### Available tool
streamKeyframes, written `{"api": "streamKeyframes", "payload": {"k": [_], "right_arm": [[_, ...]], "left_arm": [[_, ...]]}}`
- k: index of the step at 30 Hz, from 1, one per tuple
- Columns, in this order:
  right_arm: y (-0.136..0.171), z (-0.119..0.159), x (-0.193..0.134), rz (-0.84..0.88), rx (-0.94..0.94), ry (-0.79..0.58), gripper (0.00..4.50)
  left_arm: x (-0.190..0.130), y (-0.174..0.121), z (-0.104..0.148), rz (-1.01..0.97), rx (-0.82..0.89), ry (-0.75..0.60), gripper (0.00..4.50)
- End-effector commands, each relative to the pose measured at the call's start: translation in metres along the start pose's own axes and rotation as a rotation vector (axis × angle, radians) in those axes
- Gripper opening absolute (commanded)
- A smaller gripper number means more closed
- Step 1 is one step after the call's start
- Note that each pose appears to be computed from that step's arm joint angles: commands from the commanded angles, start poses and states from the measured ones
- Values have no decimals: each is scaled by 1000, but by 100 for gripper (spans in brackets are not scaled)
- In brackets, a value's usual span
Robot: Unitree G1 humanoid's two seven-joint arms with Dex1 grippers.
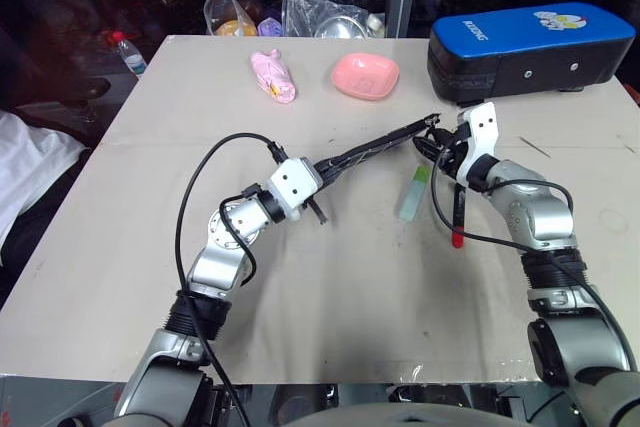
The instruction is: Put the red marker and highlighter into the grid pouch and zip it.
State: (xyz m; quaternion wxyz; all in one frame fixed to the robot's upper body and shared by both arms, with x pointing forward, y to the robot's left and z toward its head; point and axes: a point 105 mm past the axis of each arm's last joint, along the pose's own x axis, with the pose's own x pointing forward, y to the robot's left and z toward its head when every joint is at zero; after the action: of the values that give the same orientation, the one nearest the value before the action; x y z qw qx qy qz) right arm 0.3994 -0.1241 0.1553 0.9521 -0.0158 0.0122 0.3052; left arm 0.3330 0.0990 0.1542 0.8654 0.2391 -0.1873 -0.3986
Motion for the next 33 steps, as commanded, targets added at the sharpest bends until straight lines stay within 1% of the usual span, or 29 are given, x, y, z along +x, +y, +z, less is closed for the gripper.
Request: {"api": "streamKeyframes", "payload": {"k": [1,5,9,17,19,26,33], "right_arm": [[-2,21,-1,-1,-39,-61,3],[-2,24,-3,5,-62,-61,3],[0,24,-5,21,-128,-35,3],[14,21,-8,114,-390,48,3],[18,20,-9,142,-432,63,3],[35,25,-8,217,-472,55,3],[41,24,-11,248,-480,63,3]], "left_arm": [[-1,2,9,2,28,-25,0],[-1,0,7,0,29,-19,0],[0,0,6,6,33,-9,0],[3,-4,3,15,29,0,0],[4,-3,4,28,32,-2,0],[7,-3,4,58,31,-4,0],[10,2,7,100,35,-20,0]]}}
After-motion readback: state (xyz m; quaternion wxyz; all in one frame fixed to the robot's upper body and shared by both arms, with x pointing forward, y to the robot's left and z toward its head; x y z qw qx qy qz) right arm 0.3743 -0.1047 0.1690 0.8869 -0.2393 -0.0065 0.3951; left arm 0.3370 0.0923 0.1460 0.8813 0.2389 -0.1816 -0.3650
